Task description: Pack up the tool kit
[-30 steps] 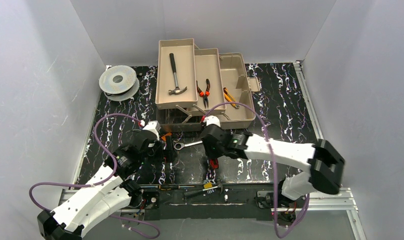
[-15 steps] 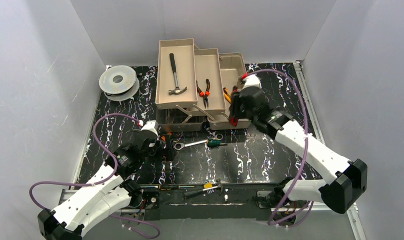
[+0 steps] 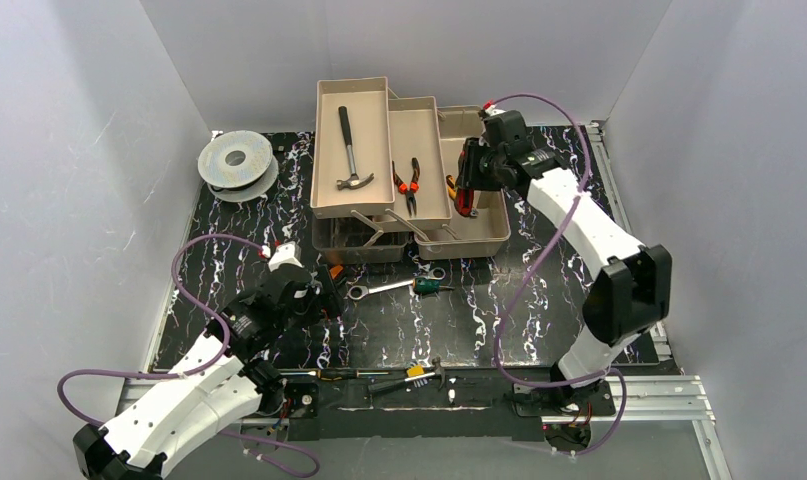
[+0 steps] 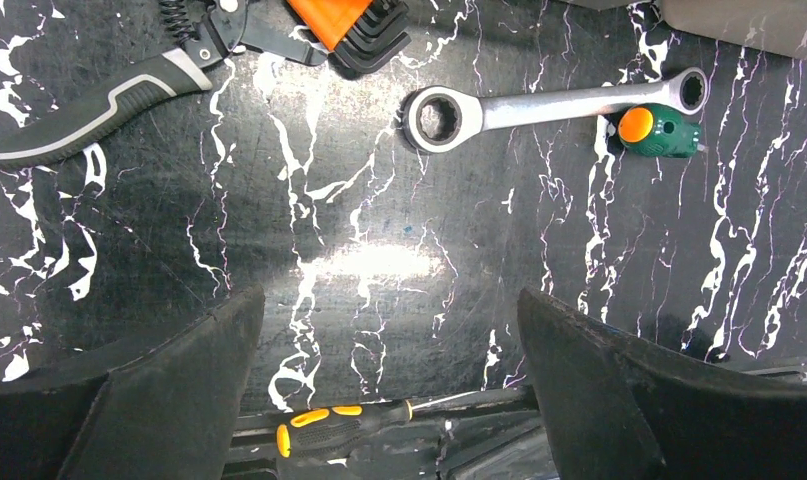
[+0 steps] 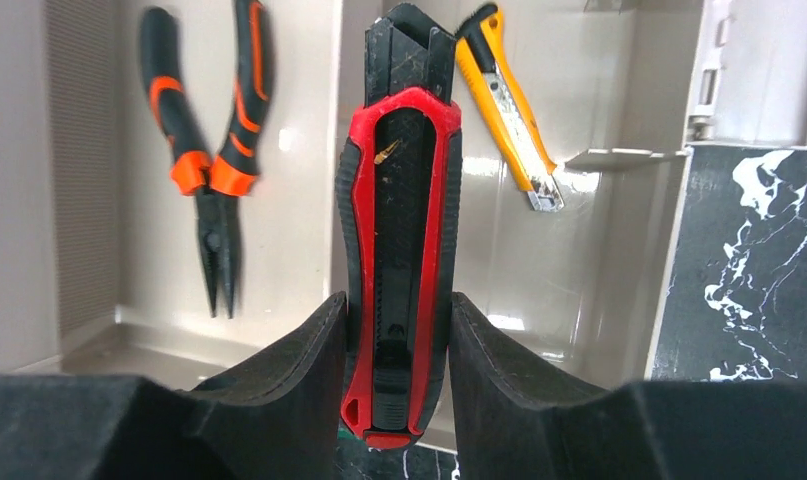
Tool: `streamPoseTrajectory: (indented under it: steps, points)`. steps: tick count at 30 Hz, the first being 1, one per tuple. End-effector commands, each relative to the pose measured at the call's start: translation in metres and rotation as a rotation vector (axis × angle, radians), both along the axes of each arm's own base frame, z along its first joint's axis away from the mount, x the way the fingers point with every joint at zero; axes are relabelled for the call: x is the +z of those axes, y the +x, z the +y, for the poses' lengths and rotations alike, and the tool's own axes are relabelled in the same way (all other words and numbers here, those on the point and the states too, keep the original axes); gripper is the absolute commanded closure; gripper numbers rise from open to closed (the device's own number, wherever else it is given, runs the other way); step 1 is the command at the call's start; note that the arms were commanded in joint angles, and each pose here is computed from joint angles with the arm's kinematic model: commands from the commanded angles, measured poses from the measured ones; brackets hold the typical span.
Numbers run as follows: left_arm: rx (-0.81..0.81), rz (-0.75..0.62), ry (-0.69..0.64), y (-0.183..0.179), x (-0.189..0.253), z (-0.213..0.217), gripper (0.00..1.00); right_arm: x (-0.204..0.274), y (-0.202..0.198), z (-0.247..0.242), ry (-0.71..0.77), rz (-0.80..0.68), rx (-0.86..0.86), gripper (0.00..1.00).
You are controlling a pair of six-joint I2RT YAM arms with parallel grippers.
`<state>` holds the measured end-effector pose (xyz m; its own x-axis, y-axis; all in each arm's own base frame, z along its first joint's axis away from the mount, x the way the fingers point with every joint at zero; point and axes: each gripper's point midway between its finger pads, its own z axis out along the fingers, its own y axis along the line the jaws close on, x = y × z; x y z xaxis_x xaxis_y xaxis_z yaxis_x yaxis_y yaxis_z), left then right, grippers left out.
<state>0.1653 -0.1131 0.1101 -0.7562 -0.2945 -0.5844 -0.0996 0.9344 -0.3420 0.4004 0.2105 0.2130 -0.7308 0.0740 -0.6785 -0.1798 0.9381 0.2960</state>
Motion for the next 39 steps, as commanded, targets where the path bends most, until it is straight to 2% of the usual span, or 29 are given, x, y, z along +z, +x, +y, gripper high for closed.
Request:
streamPoseTrajectory:
  steps: [1,6,14,16,18,21,24,30,35,39]
  points:
    - [-0.043,0.030,0.006,-0.008,-0.005,-0.002,0.02,0.012,0.011,-0.003,0.000,-0.009,0.002,0.75]
    - [-0.063,0.054,0.001,-0.011,-0.010,-0.005,0.02,-0.005,0.024,-0.009,-0.012,0.028,-0.036,0.73]
    - [-0.095,0.050,0.003,-0.009,-0.010,-0.010,0.02,-0.032,0.031,-0.007,-0.049,0.089,-0.032,0.65]
    - [-0.123,0.047,-0.002,-0.009,-0.009,-0.014,0.02,-0.031,0.031,-0.007,-0.046,0.088,-0.030,0.58]
    - [-0.148,0.050,-0.011,-0.009,-0.009,-0.018,0.02,-0.027,0.031,-0.008,-0.045,0.079,-0.033,0.43]
    - [-0.176,0.052,-0.025,-0.010,-0.010,-0.023,0.02,-0.016,0.029,-0.012,-0.042,0.045,-0.052,0.29]
    - [-0.199,0.060,-0.035,-0.013,-0.015,-0.026,0.02,0.002,0.025,-0.017,-0.020,-0.028,-0.065,0.24]
    - [-0.269,0.022,-0.071,-0.013,-0.018,-0.037,0.02,0.028,-0.004,-0.025,0.028,-0.098,-0.058,0.24]
    - [-0.323,-0.098,-0.108,-0.002,-0.016,-0.046,0.02,0.028,-0.057,-0.016,0.110,-0.166,0.064,0.27]
    - [-0.343,-0.141,-0.096,0.007,-0.013,-0.051,0.02,0.026,-0.100,-0.011,0.145,-0.208,0.165,0.29]
